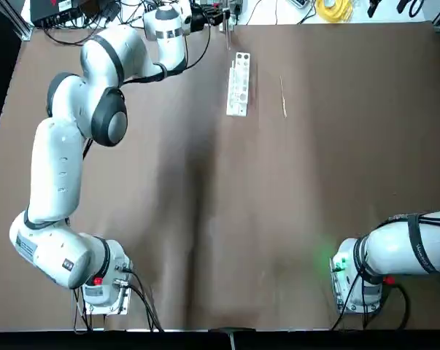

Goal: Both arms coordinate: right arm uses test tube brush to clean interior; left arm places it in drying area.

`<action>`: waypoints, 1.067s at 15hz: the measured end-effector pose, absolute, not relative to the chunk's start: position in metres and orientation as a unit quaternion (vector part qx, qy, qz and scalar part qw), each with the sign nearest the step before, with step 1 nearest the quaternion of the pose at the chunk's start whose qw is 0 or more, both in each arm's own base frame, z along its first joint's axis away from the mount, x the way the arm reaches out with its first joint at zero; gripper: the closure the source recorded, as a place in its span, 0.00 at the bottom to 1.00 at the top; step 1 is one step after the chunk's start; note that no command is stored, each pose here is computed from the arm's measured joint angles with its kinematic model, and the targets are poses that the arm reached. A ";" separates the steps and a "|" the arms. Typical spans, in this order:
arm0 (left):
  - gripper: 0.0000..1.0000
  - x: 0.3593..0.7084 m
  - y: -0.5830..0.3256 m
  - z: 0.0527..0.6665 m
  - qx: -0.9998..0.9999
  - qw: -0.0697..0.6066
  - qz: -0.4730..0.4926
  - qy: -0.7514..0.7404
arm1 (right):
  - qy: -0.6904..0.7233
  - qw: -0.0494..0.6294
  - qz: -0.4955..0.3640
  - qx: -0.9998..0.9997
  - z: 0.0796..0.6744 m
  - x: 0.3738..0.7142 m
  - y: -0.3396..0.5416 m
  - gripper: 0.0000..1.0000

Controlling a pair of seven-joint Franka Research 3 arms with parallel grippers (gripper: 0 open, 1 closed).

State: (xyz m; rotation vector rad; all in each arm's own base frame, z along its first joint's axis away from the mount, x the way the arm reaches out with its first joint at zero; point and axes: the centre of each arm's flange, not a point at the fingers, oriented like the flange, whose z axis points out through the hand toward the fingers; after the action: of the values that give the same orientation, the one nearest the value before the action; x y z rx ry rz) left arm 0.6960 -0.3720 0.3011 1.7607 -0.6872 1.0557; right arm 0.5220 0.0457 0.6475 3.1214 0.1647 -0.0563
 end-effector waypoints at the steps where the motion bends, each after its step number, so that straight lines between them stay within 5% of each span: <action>1: 0.77 0.693 -0.370 0.300 0.727 0.473 0.420 -0.268 | 0.053 0.008 -0.018 0.998 0.647 0.522 0.046 0.00; 16: 0.77 0.656 -0.364 0.304 0.822 0.500 0.252 -0.100 | 0.053 0.008 -0.018 0.998 0.647 0.522 0.046 0.00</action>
State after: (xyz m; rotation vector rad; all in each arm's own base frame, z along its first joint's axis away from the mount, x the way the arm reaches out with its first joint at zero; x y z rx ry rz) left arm 0.6561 -0.3639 0.3042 1.9892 -0.2425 0.6099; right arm 0.5220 0.0460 0.6475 3.1212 0.1665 -0.0563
